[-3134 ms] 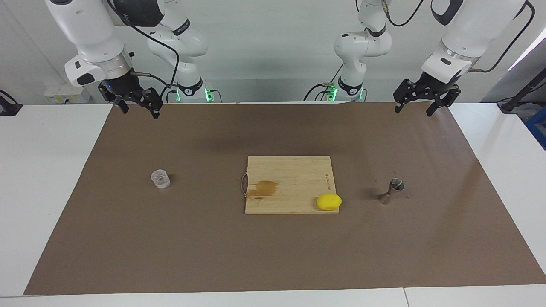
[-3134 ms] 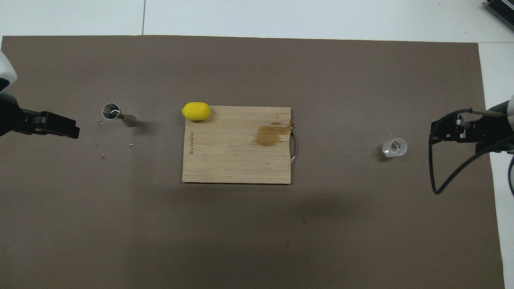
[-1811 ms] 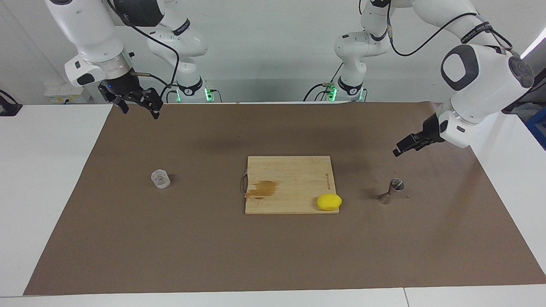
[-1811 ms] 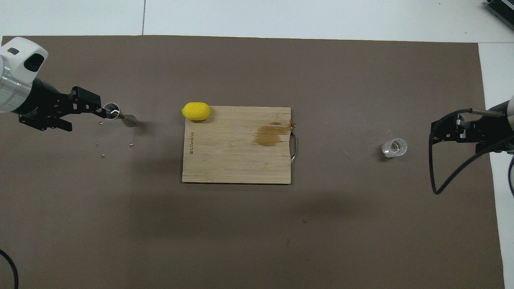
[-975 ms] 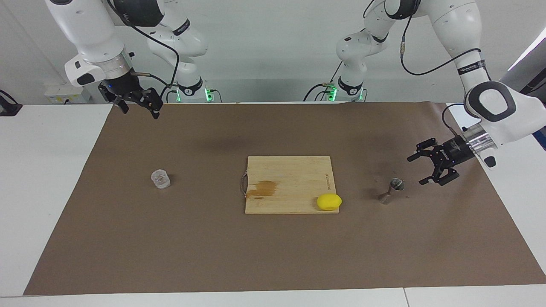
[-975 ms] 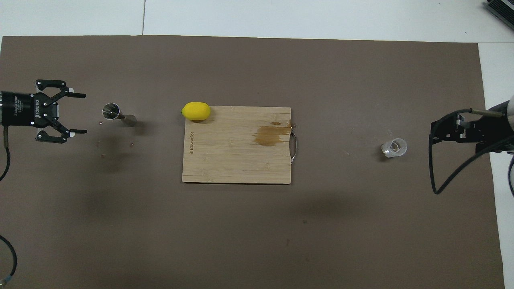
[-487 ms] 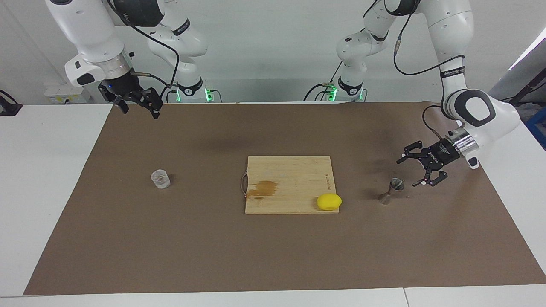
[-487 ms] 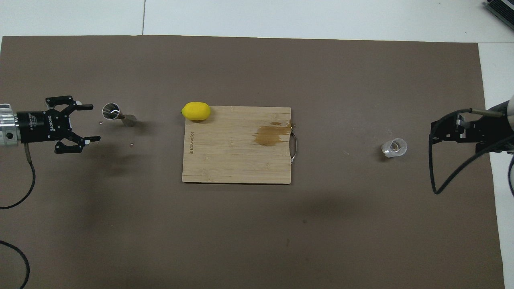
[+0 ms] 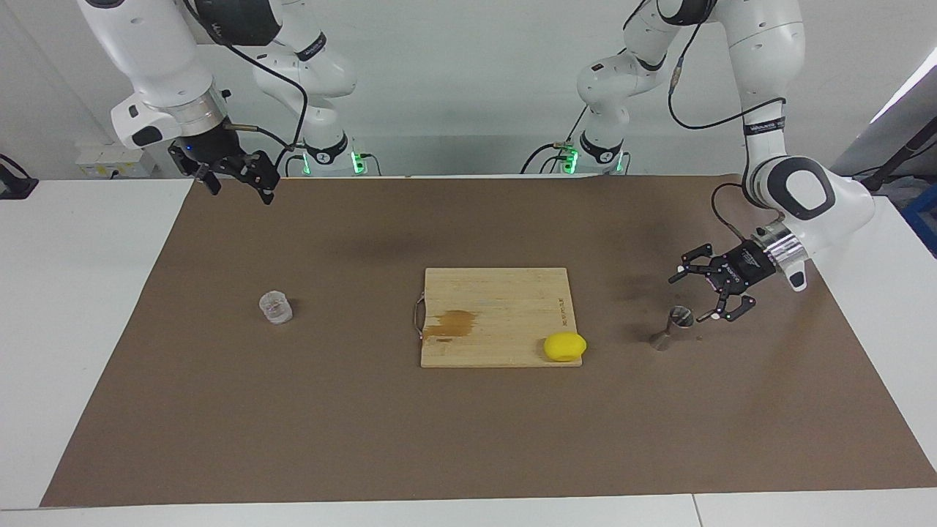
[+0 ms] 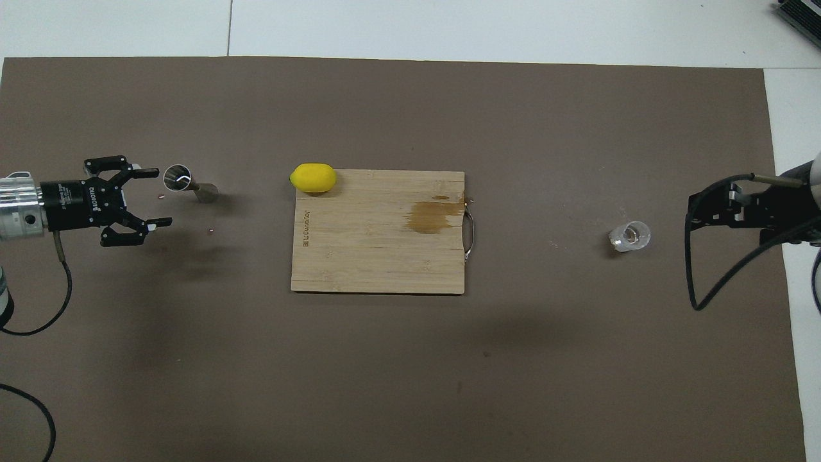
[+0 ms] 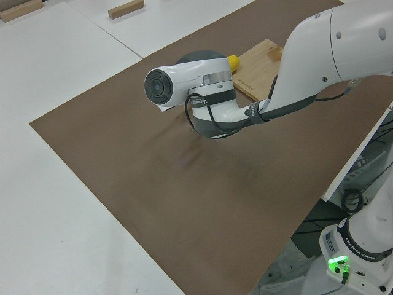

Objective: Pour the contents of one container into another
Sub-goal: 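Open the left gripper and position it around the metal cup, then close the left gripper on the metal cup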

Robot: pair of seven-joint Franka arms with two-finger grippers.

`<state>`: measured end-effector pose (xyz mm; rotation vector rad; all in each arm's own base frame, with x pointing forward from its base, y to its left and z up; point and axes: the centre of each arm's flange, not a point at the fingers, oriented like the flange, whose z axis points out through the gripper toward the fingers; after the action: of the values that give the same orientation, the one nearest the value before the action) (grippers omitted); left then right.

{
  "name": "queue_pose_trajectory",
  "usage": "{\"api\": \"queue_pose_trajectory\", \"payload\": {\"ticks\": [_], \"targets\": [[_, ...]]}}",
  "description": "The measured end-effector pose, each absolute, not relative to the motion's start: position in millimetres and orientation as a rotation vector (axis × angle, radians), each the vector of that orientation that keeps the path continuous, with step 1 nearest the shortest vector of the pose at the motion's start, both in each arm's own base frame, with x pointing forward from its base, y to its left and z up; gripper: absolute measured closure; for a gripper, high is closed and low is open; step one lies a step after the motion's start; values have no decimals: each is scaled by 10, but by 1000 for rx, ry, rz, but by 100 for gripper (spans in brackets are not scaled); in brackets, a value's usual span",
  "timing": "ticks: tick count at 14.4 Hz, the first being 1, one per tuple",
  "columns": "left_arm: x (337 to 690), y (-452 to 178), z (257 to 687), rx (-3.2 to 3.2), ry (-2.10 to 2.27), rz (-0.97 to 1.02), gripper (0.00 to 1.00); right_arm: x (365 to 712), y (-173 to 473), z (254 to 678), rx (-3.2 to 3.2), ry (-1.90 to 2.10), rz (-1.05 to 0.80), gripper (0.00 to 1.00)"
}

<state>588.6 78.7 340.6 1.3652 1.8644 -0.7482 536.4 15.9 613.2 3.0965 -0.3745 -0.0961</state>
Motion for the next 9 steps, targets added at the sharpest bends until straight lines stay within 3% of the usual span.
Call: {"api": "queue_pose_trajectory", "payload": {"ticks": [9], "targets": [[5958, 694, 3368, 1273, 1880, -666, 0, 5364, 159, 6132, 3097, -375, -96, 0]]}}
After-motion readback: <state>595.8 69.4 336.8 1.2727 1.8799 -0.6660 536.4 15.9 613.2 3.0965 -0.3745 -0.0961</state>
